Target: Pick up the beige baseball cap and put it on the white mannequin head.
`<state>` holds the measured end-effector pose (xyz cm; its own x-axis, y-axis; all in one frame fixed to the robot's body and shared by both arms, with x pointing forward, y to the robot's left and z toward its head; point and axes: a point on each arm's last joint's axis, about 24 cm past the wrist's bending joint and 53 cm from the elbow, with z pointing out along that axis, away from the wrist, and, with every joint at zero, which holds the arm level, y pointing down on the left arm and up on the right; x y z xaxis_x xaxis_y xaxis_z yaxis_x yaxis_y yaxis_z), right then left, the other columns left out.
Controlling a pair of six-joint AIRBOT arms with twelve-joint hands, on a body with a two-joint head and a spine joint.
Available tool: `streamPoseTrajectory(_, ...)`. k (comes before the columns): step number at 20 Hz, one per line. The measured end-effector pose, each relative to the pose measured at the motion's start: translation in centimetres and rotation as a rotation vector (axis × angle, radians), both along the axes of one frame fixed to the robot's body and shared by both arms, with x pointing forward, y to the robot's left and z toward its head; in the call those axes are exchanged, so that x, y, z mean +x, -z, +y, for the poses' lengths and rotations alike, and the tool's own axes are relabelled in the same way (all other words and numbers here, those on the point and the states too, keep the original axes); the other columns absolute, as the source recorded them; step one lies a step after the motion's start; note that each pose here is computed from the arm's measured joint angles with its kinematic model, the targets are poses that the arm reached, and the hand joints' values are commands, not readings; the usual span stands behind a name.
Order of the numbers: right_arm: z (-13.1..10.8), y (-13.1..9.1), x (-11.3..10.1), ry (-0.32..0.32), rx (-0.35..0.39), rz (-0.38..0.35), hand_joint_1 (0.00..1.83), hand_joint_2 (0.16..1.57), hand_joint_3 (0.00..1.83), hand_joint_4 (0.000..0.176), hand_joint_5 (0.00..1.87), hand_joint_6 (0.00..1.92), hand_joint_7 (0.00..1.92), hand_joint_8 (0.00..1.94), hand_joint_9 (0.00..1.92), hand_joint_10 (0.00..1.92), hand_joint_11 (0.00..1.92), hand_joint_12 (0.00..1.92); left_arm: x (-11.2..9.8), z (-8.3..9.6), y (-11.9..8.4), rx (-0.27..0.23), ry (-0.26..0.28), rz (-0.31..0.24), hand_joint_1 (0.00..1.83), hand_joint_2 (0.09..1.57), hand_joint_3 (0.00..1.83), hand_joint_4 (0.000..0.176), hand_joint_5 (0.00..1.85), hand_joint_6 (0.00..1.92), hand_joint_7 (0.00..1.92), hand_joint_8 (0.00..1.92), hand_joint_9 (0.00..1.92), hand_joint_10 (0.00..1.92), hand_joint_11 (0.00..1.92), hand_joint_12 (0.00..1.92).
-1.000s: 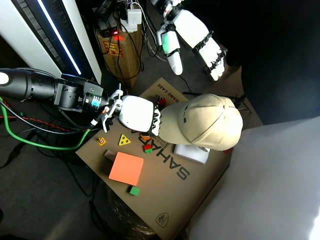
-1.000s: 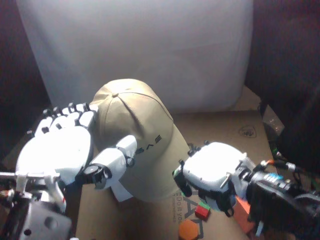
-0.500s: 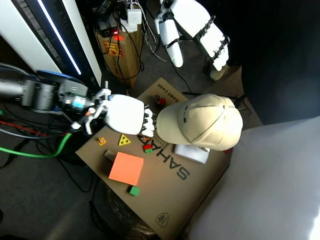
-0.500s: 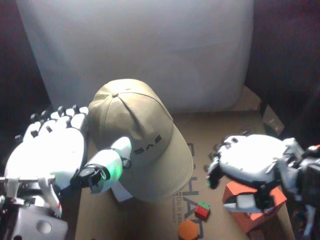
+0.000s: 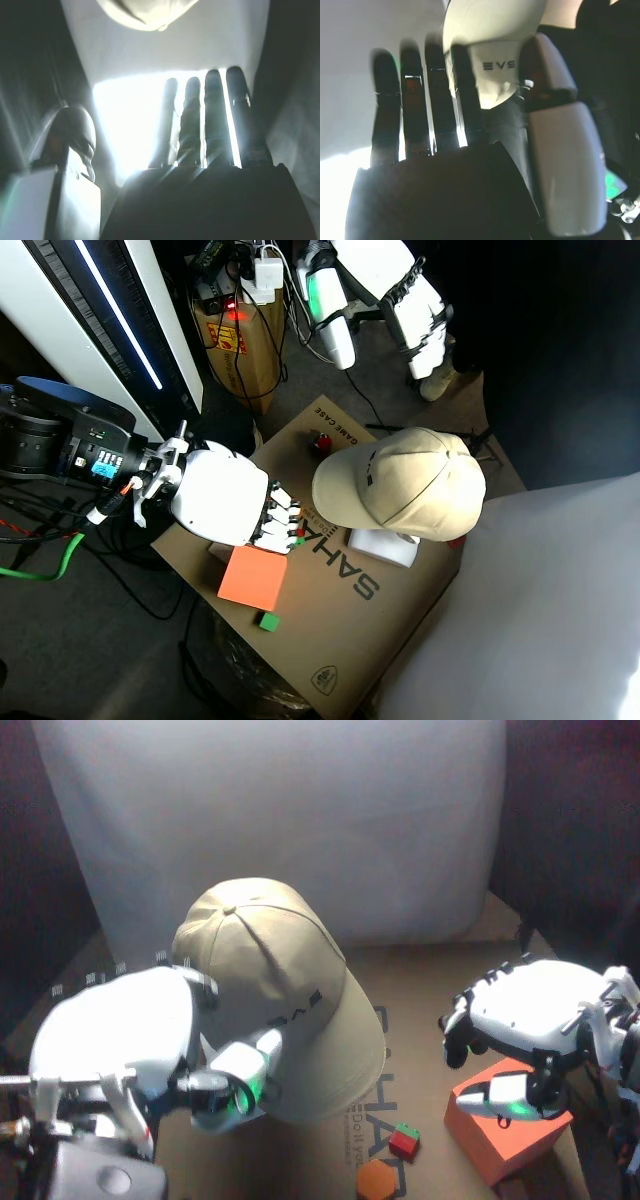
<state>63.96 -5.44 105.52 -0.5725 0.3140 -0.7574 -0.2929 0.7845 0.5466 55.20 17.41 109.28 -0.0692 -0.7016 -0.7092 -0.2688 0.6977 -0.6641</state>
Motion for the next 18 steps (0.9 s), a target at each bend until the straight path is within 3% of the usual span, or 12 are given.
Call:
streamPoseTrajectory(1, 0.2, 0.1, -0.1, -0.003, 0.001, 0.000, 0.97, 1.07, 0.00, 0.000, 0.59, 1.85, 0.70, 1.92, 0.91, 1.92, 1.05, 1.92, -0.2, 0.0, 0.2, -0.006, -0.004, 0.010, 0.85, 1.11, 0.00, 0.000, 0.65, 1.49, 0.71, 1.44, 0.67, 1.69, 0.69, 1.78)
streamPoseTrajectory(2, 0.4, 0.1, -0.2, -0.005, 0.003, 0.003, 0.97, 1.06, 0.00, 0.000, 0.57, 1.92, 0.71, 1.94, 0.93, 1.92, 1.07, 1.92, -0.2, 0.0, 0.2, -0.009, -0.007, 0.008, 0.85, 1.12, 0.00, 0.000, 0.61, 1.57, 0.67, 1.56, 0.65, 1.77, 0.69, 1.83)
streamPoseTrajectory(3, 0.5, 0.1, -0.3, -0.008, 0.002, 0.003, 1.04, 1.06, 0.00, 0.000, 0.65, 1.92, 0.88, 1.94, 1.11, 1.92, 1.35, 1.92, -0.2, 0.2, 0.0, -0.006, -0.014, 0.000, 0.84, 1.15, 0.01, 0.013, 0.63, 1.85, 0.69, 1.85, 0.75, 1.89, 0.87, 1.90)
streamPoseTrajectory(4, 0.7, 0.1, -0.4, -0.008, 0.003, -0.004, 1.08, 1.08, 0.00, 0.000, 0.79, 1.92, 1.03, 1.94, 1.28, 1.92, 1.57, 1.92, -0.2, 0.3, -0.2, -0.004, -0.019, -0.009, 0.87, 1.15, 0.00, 0.075, 0.66, 1.91, 0.73, 1.91, 0.81, 1.91, 0.95, 1.92)
streamPoseTrajectory(5, 0.8, 0.0, -0.3, -0.006, 0.005, -0.009, 1.11, 1.10, 0.01, 0.000, 1.00, 1.92, 1.24, 1.94, 1.53, 1.92, 1.81, 1.92, -0.1, 0.3, -0.3, -0.005, -0.017, -0.015, 0.94, 1.11, 0.00, 0.103, 0.81, 1.92, 0.88, 1.92, 0.95, 1.92, 1.07, 1.92)
streamPoseTrajectory(6, 0.8, -0.1, -0.3, -0.005, 0.007, -0.011, 1.08, 1.12, 0.00, 0.000, 1.21, 1.92, 1.42, 1.94, 1.71, 1.92, 1.90, 1.92, -0.2, 0.2, -0.3, -0.008, -0.016, -0.015, 0.95, 1.10, 0.00, 0.102, 0.99, 1.92, 1.07, 1.92, 1.13, 1.92, 1.20, 1.92)
streamPoseTrajectory(7, 0.8, -0.1, -0.3, -0.003, 0.007, -0.011, 1.03, 1.14, 0.00, 0.132, 1.32, 1.92, 1.52, 1.94, 1.79, 1.92, 1.92, 1.92, -0.2, 0.2, -0.3, -0.010, -0.016, -0.012, 0.95, 1.09, 0.00, 0.101, 1.08, 1.92, 1.20, 1.92, 1.24, 1.92, 1.29, 1.92)
streamPoseTrajectory(8, 0.8, 0.0, -0.3, -0.001, 0.006, -0.011, 0.97, 1.16, 0.01, 0.167, 1.36, 1.92, 1.58, 1.94, 1.83, 1.92, 1.92, 1.92, -0.3, 0.1, -0.2, -0.011, -0.015, -0.007, 0.93, 1.09, 0.00, 0.100, 1.12, 1.92, 1.27, 1.92, 1.31, 1.92, 1.35, 1.92)
streamPoseTrajectory(11, 1.0, -0.1, -0.4, -0.001, 0.011, -0.015, 0.91, 1.23, 0.03, 0.176, 1.38, 1.92, 1.62, 1.94, 1.85, 1.92, 1.92, 1.92, -0.3, 0.1, -0.2, -0.012, -0.017, -0.007, 0.96, 1.10, 0.00, 0.099, 1.14, 1.92, 1.37, 1.92, 1.44, 1.92, 1.49, 1.92)
streamPoseTrajectory(15, 1.5, -0.1, -0.7, -0.011, 0.013, -0.013, 0.92, 1.27, 0.03, 0.176, 1.38, 1.92, 1.62, 1.94, 1.83, 1.92, 1.92, 1.92, -0.2, -0.1, -0.6, -0.013, -0.013, -0.015, 0.94, 1.15, 0.01, 0.098, 1.20, 1.92, 1.37, 1.92, 1.43, 1.92, 1.52, 1.92)
streamPoseTrajectory(18, 1.4, -0.1, -0.7, -0.008, 0.011, -0.019, 0.92, 1.30, 0.03, 0.176, 1.37, 1.92, 1.61, 1.94, 1.81, 1.92, 1.92, 1.92, -1.2, -0.6, 0.5, -0.009, 0.003, 0.019, 0.92, 1.21, 0.01, 0.092, 1.20, 1.92, 1.35, 1.92, 1.40, 1.92, 1.50, 1.92)
